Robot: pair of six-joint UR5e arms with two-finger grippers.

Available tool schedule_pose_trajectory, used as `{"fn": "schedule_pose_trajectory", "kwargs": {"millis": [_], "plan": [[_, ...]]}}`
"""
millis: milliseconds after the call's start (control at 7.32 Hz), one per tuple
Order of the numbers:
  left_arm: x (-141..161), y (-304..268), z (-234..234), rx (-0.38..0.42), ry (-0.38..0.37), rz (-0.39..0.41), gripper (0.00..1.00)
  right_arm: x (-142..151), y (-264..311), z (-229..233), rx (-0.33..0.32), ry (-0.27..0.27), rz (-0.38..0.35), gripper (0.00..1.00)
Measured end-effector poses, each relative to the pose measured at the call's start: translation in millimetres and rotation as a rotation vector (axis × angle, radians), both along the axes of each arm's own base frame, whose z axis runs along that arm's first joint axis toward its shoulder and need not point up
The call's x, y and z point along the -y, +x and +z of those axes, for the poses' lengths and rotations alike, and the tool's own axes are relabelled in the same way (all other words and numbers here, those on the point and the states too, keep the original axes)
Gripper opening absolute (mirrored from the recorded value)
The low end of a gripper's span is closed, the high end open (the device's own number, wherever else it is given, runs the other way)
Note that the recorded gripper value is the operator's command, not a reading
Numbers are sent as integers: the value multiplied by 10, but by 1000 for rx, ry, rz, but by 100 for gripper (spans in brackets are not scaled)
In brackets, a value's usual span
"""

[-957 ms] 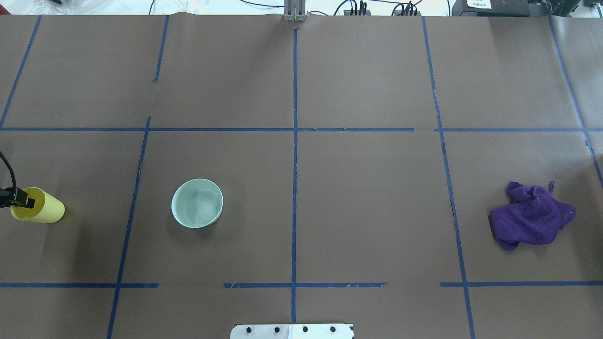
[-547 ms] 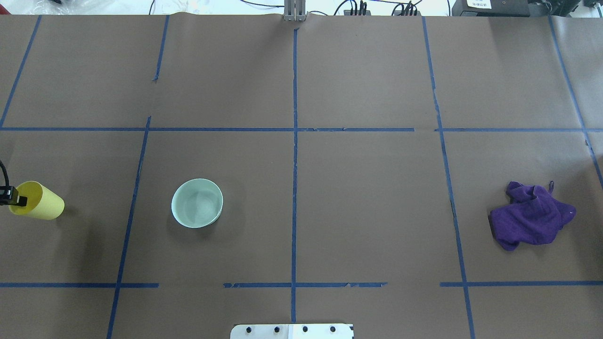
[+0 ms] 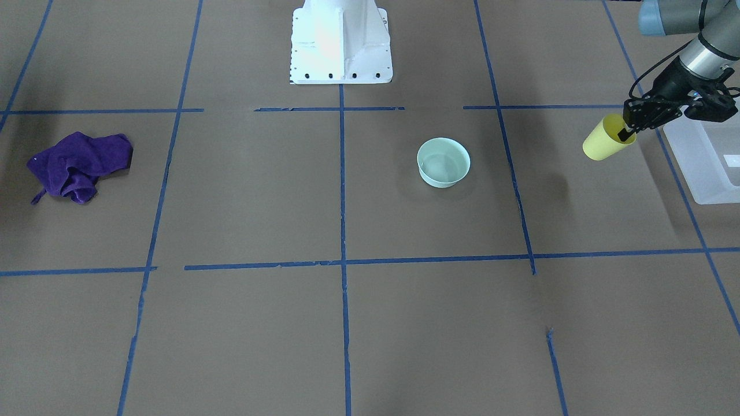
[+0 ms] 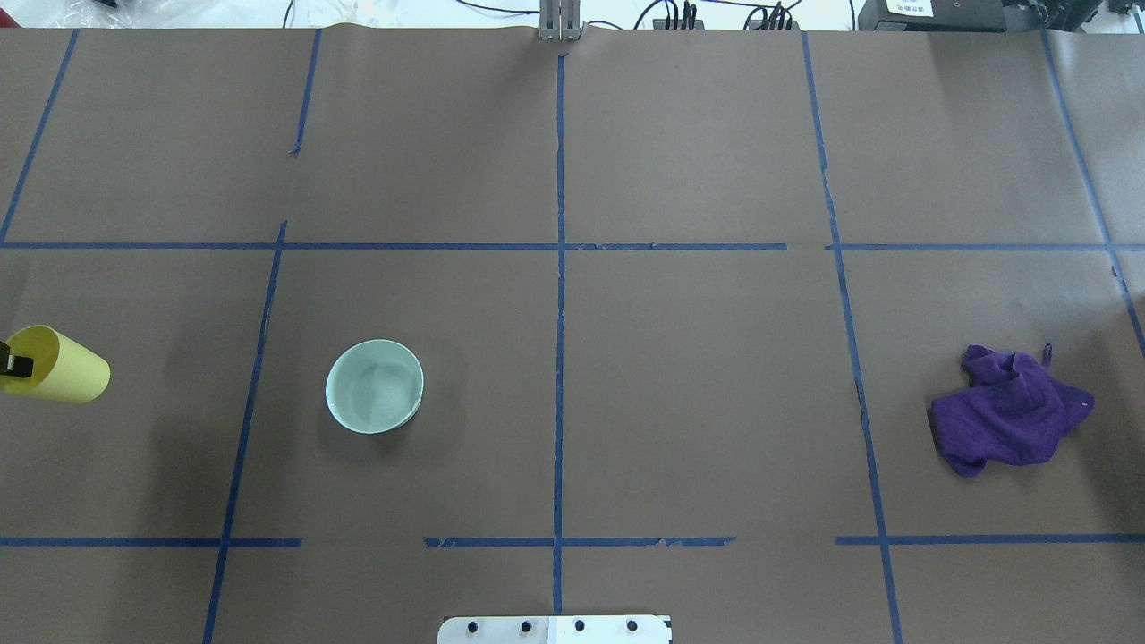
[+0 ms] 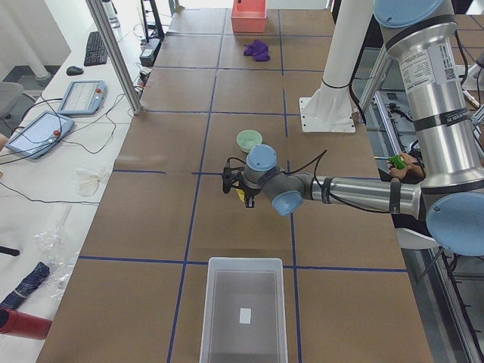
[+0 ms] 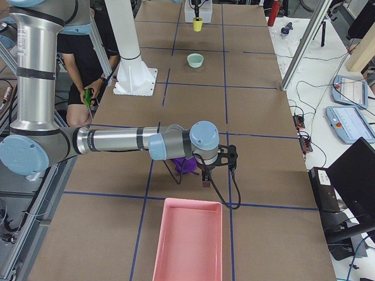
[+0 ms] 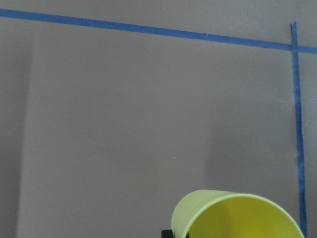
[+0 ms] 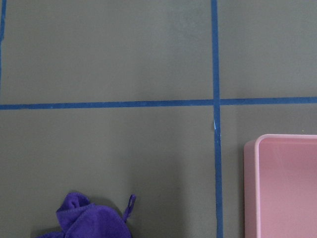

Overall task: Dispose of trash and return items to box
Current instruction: 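Lift the yellow cup with the left gripper and carry it off the table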

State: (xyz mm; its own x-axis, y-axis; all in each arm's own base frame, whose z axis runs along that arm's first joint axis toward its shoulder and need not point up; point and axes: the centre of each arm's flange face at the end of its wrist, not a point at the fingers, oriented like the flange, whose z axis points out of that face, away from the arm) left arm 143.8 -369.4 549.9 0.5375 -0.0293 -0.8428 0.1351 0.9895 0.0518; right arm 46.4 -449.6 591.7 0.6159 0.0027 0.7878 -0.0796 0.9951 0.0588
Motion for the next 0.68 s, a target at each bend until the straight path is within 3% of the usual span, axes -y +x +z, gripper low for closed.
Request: {"fn": "schedule_pose_trajectory", "kwargs": {"millis": [273, 683], "plan": [[149, -123, -123, 10, 33, 2, 0, -129, -326, -60, -18, 42, -46, 100], [623, -504, -538, 93, 98, -14, 0, -375, -1048, -87, -29, 95, -41, 100]]}}
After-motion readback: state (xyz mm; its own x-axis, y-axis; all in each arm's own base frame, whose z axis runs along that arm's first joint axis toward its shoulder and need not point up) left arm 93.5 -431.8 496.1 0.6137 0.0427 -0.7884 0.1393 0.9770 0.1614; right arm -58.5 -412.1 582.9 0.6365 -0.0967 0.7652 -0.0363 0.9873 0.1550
